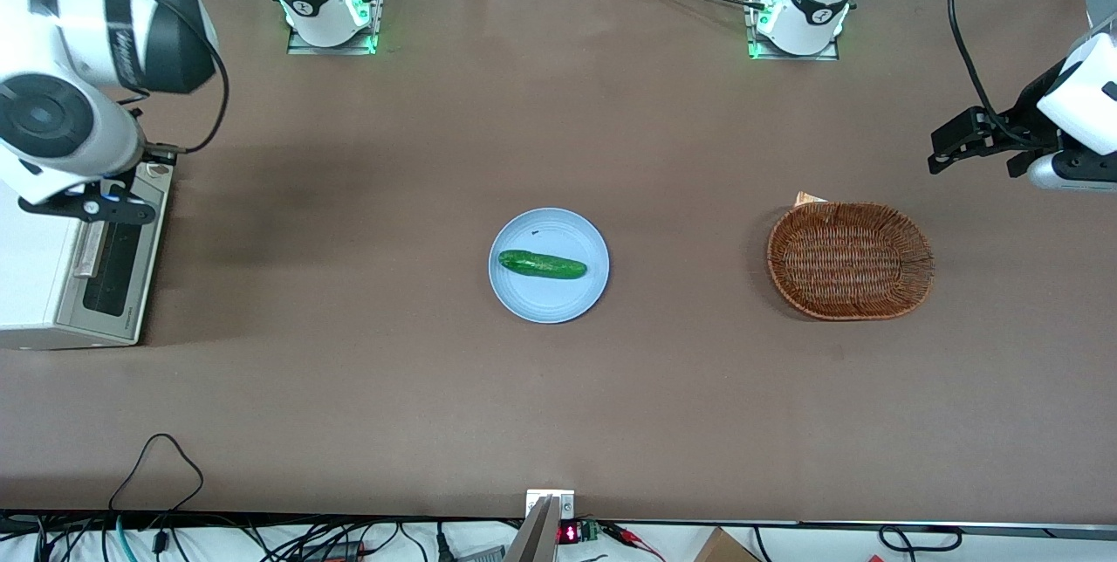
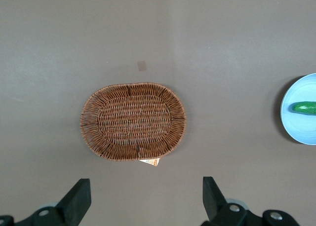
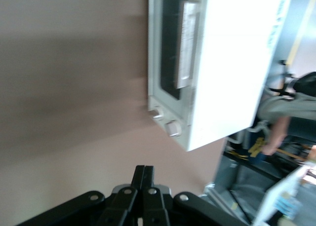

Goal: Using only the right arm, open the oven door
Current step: 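Lower the right gripper in front of the oven door handle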

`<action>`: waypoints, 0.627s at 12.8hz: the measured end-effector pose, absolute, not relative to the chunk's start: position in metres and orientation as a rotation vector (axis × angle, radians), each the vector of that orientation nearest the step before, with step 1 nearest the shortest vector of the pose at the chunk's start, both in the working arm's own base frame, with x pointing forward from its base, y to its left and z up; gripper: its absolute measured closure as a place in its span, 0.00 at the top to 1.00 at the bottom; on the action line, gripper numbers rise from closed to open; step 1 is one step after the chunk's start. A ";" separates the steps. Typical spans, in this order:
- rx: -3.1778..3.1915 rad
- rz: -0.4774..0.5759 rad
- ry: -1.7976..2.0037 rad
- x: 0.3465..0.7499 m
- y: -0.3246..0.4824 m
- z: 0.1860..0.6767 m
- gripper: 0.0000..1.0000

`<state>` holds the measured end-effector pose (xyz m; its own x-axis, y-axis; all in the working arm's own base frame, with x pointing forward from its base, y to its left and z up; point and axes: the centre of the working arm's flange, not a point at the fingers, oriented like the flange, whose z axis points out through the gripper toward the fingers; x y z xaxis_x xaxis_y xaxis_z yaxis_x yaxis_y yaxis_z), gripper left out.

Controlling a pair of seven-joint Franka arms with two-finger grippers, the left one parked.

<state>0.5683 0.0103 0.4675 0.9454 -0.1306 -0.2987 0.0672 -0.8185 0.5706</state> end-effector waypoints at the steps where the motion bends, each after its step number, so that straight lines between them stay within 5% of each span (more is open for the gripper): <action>1: 2.438 -0.429 -0.055 0.572 0.005 0.461 0.03; 8: 2.092 -0.323 -0.156 0.601 -0.016 0.355 0.03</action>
